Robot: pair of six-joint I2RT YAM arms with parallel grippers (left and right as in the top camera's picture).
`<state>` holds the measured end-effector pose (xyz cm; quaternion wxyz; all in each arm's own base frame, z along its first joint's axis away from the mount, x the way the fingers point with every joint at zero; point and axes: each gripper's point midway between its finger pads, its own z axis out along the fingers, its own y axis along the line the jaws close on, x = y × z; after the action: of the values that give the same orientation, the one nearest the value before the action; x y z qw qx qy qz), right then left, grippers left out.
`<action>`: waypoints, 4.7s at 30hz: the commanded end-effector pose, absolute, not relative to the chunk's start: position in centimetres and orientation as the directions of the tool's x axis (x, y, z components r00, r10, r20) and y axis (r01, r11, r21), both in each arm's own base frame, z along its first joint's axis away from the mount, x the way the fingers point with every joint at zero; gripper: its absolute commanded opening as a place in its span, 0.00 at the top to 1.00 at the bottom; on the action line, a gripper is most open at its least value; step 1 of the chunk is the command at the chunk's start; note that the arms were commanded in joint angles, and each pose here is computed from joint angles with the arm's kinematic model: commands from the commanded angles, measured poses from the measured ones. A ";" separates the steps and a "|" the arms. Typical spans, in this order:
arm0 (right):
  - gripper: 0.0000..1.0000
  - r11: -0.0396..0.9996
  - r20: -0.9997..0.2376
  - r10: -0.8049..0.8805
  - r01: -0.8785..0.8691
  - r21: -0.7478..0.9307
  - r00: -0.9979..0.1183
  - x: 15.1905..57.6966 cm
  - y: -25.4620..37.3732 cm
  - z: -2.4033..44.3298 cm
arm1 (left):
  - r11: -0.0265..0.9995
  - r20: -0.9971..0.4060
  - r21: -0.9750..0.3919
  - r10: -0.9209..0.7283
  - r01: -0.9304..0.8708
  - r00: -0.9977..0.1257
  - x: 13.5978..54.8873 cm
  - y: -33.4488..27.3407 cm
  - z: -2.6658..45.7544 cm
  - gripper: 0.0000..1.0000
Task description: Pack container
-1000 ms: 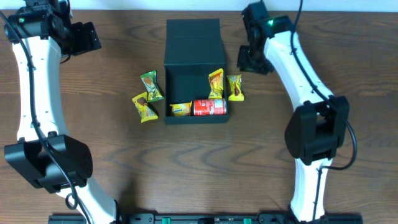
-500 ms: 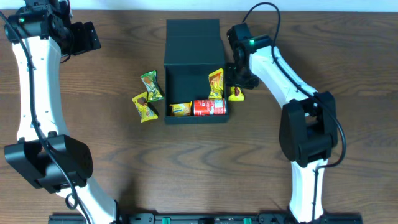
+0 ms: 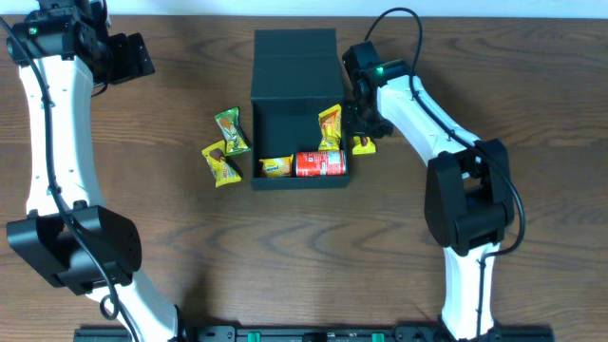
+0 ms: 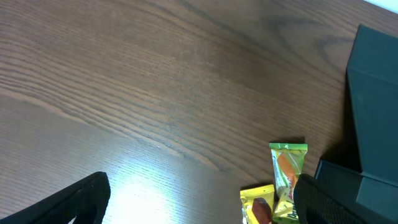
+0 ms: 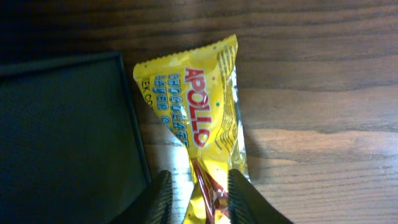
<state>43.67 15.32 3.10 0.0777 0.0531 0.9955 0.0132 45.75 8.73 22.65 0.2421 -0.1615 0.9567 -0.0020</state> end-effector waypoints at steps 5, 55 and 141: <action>0.98 0.996 -0.152 0.083 0.086 -0.011 -0.985 43.4 14.9 2.1 | 0.951 -0.451 -0.071 -0.299 -0.300 -0.841 46.0 8.9 21.9 0.05; 0.98 0.990 -0.164 0.024 0.000 0.144 -0.986 41.2 25.9 7.7 | 0.950 -0.441 -0.074 -0.303 -0.303 -0.845 45.8 8.8 21.8 0.05; 0.52 0.955 -0.624 0.268 0.289 0.071 -0.734 45.2 7.3 29.7 | 0.962 -0.234 -0.077 -0.274 -0.263 -0.933 43.0 -5.6 5.4 0.12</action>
<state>45.15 7.93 29.67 0.3307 0.1506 0.9316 -0.0023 43.36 -6.00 7.23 0.1409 -0.1319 0.9803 -0.0419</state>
